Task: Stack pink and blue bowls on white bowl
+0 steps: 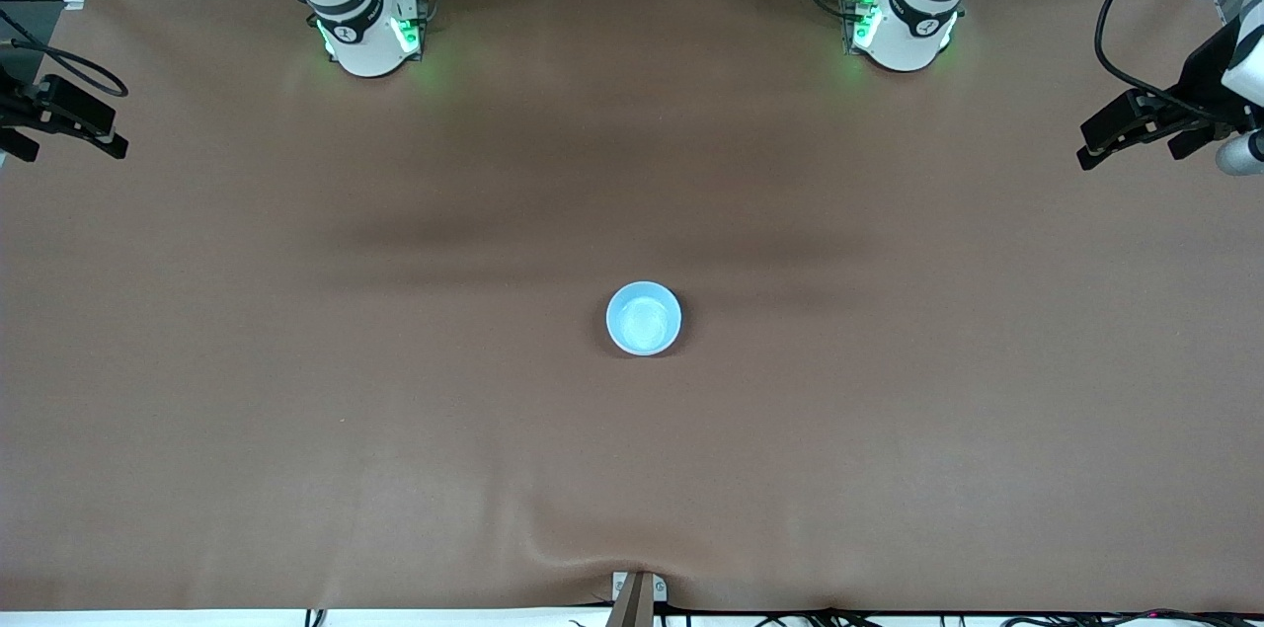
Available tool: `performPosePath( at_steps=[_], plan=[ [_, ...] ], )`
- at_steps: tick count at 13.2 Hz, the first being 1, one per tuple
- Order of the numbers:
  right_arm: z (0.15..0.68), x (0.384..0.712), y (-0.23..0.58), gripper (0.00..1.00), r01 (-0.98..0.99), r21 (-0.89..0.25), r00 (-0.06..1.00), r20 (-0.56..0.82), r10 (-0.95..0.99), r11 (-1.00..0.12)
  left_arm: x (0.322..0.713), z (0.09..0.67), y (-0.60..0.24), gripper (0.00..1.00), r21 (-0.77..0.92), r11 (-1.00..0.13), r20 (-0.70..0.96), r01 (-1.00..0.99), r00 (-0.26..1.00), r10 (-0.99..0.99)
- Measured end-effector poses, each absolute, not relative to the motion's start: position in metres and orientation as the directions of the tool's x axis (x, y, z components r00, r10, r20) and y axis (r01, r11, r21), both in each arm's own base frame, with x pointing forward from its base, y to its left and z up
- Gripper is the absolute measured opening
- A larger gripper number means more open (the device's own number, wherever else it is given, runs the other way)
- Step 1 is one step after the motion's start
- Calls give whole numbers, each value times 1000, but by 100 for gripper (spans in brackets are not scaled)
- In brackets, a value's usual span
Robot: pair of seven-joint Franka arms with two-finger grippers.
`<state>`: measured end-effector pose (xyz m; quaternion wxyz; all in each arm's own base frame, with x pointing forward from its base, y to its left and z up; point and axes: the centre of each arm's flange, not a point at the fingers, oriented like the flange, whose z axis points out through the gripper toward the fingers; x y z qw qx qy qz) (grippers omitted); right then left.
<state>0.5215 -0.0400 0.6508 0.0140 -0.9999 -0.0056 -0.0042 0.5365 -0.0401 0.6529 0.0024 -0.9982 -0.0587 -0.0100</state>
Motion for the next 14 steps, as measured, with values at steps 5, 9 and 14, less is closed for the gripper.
performPosePath(
  at_steps=[5,9,14],
  plan=[
    [648,523,-38,100,15,-28,1000,4,15,-1000,537,653,-40,100,-4,-993,21,117,993,117],
    [648,524,-37,100,17,-28,1000,2,17,-999,536,654,-40,100,-3,-993,22,117,993,117],
    [641,528,-30,100,30,-27,1000,-9,30,-999,536,654,-40,100,-3,-993,22,117,993,117]
  ],
)
